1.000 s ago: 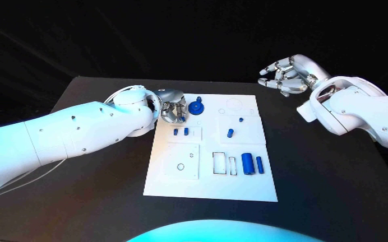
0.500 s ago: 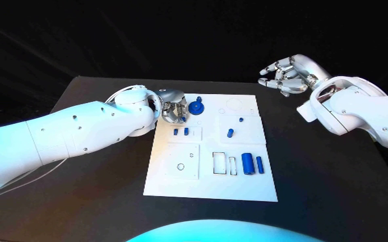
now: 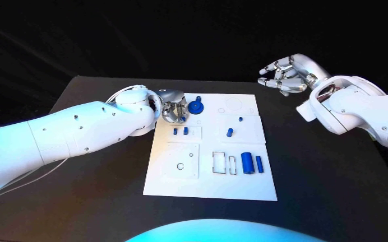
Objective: Assemble the parts on the task board
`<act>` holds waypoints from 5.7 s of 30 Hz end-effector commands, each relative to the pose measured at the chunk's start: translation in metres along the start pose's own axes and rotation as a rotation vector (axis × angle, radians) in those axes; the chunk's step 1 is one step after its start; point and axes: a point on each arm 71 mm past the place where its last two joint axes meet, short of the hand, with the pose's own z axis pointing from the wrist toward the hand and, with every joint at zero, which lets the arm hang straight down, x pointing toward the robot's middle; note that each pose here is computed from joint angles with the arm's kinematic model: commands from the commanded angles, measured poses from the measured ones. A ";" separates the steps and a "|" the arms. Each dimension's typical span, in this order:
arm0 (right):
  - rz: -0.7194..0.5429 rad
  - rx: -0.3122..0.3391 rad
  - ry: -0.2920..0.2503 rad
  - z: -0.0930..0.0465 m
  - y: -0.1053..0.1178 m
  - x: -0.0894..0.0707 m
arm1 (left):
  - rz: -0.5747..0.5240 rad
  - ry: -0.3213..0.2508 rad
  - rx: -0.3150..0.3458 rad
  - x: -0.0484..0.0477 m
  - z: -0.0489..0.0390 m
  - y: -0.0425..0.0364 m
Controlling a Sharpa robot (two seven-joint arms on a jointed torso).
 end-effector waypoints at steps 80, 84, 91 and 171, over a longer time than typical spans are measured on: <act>-0.742 -0.129 0.340 0.002 0.023 0.101 | -1.309 -0.319 0.124 -0.0403 -0.0720 0.0539; -0.747 -0.128 0.344 0.004 0.023 0.105 | -1.321 -0.318 0.126 -0.0403 -0.0731 0.0535; -0.761 -0.119 0.350 0.006 0.020 0.109 | -1.332 -0.317 0.127 -0.0401 -0.0751 0.0536; -0.566 -0.405 0.289 -0.034 0.107 0.143 | -1.333 -0.267 0.087 -0.0358 -0.0704 0.0520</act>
